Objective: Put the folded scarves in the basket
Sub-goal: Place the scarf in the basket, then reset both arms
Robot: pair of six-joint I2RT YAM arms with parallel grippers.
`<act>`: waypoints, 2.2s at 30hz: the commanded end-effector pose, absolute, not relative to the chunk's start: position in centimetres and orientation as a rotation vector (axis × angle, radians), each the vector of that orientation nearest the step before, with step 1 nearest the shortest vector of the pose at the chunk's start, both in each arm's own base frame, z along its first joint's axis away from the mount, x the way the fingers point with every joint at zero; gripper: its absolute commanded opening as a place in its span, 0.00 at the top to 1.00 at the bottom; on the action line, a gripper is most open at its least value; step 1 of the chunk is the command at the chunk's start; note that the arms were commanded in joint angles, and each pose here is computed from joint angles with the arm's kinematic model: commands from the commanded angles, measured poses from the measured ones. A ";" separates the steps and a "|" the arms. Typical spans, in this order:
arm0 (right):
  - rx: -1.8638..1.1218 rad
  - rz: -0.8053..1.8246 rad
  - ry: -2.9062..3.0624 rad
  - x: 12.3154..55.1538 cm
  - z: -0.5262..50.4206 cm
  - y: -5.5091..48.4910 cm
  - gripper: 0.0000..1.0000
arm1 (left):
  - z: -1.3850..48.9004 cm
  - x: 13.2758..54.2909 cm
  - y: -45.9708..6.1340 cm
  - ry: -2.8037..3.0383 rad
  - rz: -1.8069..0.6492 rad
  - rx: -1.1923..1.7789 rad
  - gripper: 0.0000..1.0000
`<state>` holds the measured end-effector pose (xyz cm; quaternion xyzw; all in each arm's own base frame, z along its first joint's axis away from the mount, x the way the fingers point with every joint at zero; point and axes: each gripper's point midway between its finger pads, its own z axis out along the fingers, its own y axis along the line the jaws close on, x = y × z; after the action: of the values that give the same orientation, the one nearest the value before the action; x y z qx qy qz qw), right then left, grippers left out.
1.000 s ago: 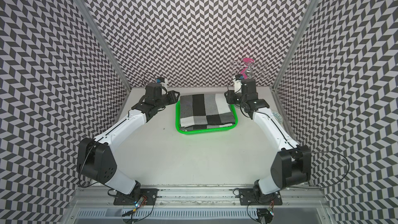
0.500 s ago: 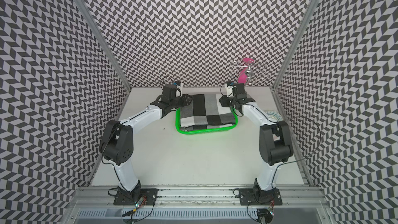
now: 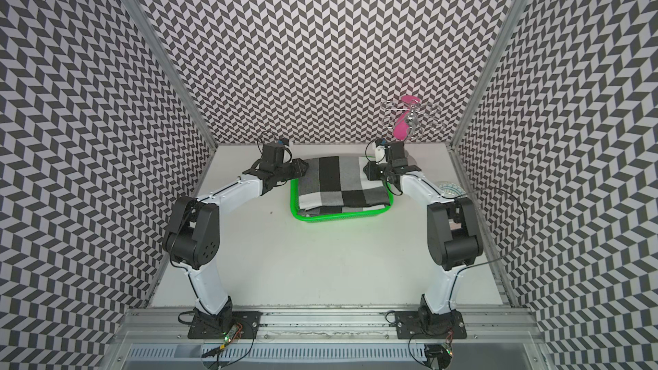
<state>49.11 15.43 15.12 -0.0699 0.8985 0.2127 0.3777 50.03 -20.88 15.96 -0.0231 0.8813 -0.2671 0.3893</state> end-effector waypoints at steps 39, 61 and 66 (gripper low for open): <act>0.032 0.126 1.582 35.3 17.0 -0.4 0.01 | 15.9 37.9 -1.5 1.670 0.008 -0.002 0.00; -0.040 0.076 1.597 38.6 15.1 1.4 0.00 | 14.4 38.7 0.1 1.631 -0.019 0.006 0.00; -0.020 0.066 1.596 38.5 15.2 1.1 0.01 | 14.3 38.6 0.1 1.633 -0.018 0.005 0.00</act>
<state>38.43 1.38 14.12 -0.0159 0.7297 0.0418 0.6823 38.57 0.40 13.69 -0.0068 0.7393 -0.0073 0.6733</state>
